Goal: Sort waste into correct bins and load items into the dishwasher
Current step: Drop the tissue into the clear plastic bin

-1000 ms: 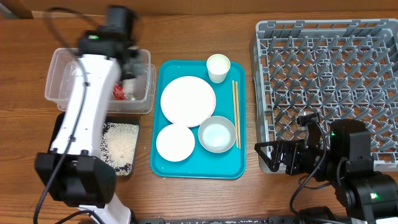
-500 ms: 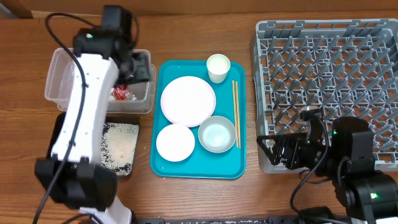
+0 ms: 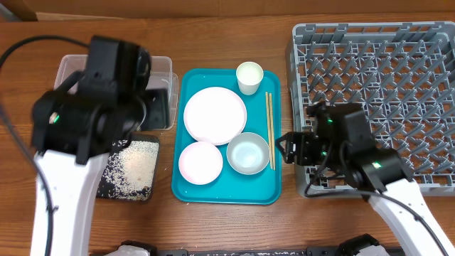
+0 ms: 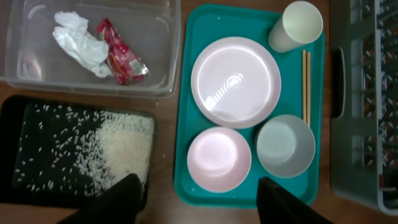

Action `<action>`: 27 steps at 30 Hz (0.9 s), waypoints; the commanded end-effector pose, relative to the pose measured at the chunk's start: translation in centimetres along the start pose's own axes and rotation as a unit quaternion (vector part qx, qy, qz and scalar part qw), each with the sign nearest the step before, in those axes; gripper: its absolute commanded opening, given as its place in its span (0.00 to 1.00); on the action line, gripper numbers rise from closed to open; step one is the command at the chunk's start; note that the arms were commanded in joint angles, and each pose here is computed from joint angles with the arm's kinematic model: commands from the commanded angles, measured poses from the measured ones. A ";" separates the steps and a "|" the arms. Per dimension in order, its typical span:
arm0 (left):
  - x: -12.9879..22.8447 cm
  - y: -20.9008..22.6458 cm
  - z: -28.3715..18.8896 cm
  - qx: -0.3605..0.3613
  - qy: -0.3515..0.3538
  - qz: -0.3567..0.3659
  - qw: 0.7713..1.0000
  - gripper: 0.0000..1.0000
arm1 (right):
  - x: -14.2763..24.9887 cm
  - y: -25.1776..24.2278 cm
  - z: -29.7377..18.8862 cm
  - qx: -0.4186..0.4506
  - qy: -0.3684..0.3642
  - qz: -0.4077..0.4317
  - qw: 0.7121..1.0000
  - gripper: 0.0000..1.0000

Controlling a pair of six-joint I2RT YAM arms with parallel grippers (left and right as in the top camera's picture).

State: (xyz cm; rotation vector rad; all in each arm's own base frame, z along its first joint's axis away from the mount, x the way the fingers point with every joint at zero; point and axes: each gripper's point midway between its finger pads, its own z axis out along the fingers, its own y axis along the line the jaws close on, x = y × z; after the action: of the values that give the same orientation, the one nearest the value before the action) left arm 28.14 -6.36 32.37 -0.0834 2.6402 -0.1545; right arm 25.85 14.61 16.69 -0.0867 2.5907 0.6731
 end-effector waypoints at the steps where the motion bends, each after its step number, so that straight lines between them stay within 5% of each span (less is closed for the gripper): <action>1: 1.0 0.6 -1.9 -0.002 -0.010 0.010 1.000 0.53 | -1.3 0.5 -0.2 0.002 -0.019 0.004 1.000 0.87; 14: 4.9 2.4 -6.1 -0.008 -0.047 0.004 0.999 0.54 | -2.9 2.1 -7.3 -0.012 -0.151 -0.020 0.988 1.00; 19: 5.9 3.2 -6.8 -0.019 -0.061 0.003 0.998 0.66 | -2.9 3.1 -10.3 -0.030 -0.201 -0.034 0.979 1.00; 20: 6.0 3.2 -6.9 -0.017 -0.062 0.003 0.998 0.73 | -2.8 3.1 -10.5 -0.031 -0.203 -0.034 0.978 1.00; 21: 6.2 3.1 -6.9 -0.014 -0.059 0.003 0.998 1.00 | -2.8 3.1 -10.6 -0.032 -0.204 -0.035 0.978 1.00; 27: 7.3 1.9 -6.7 0.023 -0.030 0.006 0.999 1.00 | -2.1 2.6 -9.8 -0.022 -0.181 -0.028 0.983 1.00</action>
State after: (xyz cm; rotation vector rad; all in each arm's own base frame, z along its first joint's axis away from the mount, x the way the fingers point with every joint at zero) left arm 18.65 -3.79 34.85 -0.0755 2.5574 -0.1530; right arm 23.11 12.24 25.75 -0.0552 2.2251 0.6654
